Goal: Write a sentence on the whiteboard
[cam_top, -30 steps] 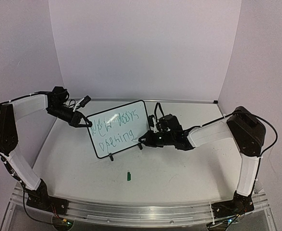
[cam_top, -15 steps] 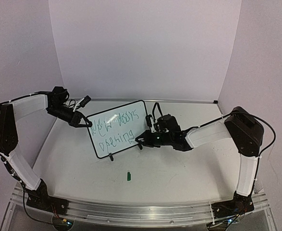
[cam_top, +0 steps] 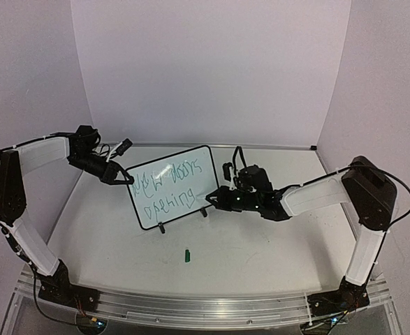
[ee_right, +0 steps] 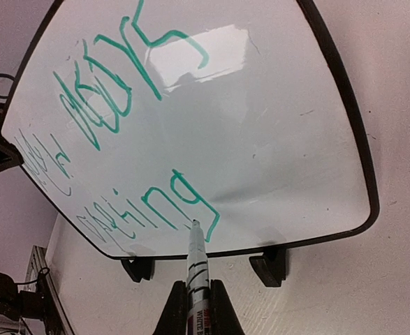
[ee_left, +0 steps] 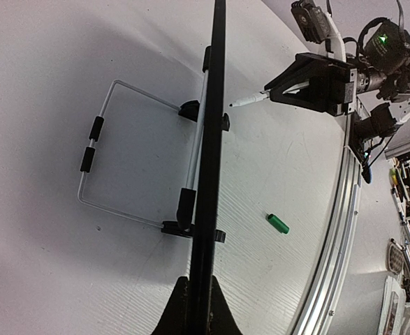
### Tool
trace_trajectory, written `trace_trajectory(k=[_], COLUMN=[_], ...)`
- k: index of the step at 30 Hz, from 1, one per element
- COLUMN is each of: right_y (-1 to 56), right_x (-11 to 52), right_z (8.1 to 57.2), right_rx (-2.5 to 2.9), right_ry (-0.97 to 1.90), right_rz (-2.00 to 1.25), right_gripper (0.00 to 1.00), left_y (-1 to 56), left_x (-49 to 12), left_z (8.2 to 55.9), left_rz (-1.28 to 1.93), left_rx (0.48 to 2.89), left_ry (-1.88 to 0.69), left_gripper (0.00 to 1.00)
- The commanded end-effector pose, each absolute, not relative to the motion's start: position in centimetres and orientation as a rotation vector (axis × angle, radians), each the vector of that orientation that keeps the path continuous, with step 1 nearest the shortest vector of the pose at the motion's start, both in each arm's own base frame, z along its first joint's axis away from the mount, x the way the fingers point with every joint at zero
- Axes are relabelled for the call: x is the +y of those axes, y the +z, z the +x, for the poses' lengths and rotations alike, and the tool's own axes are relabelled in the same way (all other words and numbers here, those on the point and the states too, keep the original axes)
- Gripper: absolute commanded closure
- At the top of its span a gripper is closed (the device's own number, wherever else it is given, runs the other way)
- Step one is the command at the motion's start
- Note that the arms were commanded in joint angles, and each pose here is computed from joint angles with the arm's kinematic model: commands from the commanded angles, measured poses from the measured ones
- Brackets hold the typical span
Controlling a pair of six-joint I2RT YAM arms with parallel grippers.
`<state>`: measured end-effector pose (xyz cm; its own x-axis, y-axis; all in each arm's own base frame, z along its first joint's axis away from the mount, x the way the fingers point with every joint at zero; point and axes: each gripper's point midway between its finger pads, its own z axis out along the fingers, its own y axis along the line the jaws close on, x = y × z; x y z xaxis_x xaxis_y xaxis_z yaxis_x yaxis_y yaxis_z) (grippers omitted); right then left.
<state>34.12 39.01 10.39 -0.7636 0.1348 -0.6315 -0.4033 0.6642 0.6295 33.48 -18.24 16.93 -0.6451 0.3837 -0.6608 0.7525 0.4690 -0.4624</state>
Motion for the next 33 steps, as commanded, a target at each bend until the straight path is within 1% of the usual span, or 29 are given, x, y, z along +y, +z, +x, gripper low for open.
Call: trace_trajectory(k=[1, 24, 29, 33], right_y=[10.5, 8.8, 9.4, 11.3], right_x=[38.6, 39.0, 38.7, 38.6], right_z=[35.0, 36.6, 36.4, 35.6], right_rx=[2.195, 2.221, 2.209, 2.178], right_ry=[1.014, 0.961, 0.96, 0.995], right_rz=[-0.178, -0.178, -0.177, -0.208], right_gripper=[1.0, 1.0, 1.0, 1.0], left_y=[16.5, 16.5, 16.4, 16.4], left_x=[-16.5, -16.5, -16.5, -16.5], left_z=[35.1, 35.1, 35.1, 35.1], left_rz=[0.933, 0.934, 0.934, 0.933], left_rx=[2.293, 2.295, 2.298, 2.3], left_ry=[-0.853, -0.853, -0.853, -0.856], left_gripper=[1.0, 1.0, 1.0, 1.0])
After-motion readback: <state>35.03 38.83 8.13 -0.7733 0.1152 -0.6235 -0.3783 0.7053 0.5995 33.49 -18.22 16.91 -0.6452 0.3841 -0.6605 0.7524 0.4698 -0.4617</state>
